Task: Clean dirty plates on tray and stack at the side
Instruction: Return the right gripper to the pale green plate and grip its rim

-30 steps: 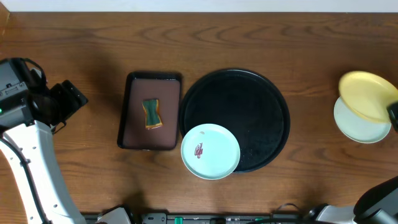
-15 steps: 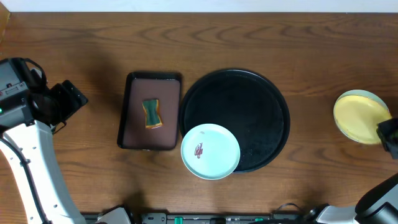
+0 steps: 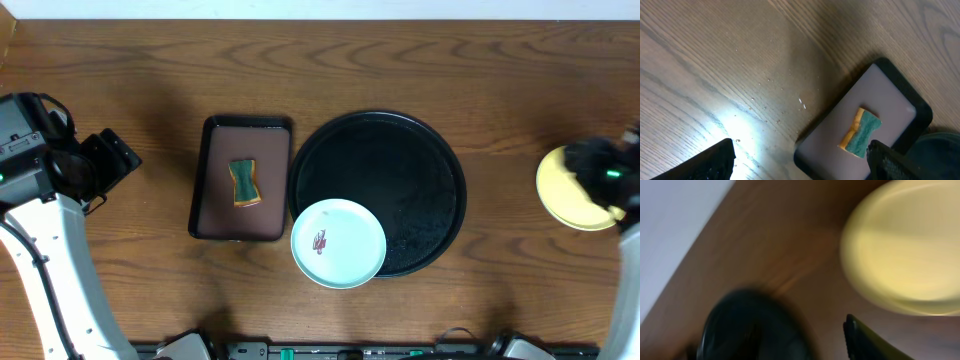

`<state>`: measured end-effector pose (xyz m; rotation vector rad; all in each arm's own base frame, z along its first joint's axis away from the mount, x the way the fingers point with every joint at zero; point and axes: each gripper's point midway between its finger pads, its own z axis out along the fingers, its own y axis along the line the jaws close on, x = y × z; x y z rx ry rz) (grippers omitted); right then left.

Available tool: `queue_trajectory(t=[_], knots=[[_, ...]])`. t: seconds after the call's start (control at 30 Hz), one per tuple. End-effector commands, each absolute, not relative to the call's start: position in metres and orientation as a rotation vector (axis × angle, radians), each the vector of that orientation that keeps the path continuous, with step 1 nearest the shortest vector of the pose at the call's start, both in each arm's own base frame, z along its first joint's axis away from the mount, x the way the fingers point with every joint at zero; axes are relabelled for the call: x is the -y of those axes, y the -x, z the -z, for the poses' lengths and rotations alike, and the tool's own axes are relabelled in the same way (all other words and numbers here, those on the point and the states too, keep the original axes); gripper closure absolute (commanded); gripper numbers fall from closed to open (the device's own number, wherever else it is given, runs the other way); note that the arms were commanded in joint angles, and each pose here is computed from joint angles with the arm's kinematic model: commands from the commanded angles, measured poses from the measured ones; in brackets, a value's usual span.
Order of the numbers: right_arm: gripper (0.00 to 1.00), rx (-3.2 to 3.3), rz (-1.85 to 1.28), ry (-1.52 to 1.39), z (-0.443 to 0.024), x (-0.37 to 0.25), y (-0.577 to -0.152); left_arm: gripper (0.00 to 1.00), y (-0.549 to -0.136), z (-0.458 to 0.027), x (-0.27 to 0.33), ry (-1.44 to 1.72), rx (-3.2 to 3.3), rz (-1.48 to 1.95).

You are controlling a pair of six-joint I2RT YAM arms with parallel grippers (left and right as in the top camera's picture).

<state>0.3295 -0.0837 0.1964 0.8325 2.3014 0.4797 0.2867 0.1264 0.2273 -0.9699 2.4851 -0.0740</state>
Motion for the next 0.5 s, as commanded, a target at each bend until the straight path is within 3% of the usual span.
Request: queue_trajectory(t=[0.0, 0.3, 0.47], knots=[[0.52, -2.471, -0.614, -0.402, -0.194, -0.010, -0.328, 0.15, -0.288, -0.232, -0.129, 0.974, -2.472, 0.065], [0.58, -2.903, -0.537, 0.561, -0.079, -0.170, -0.271, 0.15, -0.288, -0.232, -0.129, 0.974, -2.472, 0.065], [0.60, -3.044, -0.504, 0.778, -0.023, -0.197, -0.243, 0.15, -0.288, -0.232, -0.129, 0.974, -2.472, 0.065]])
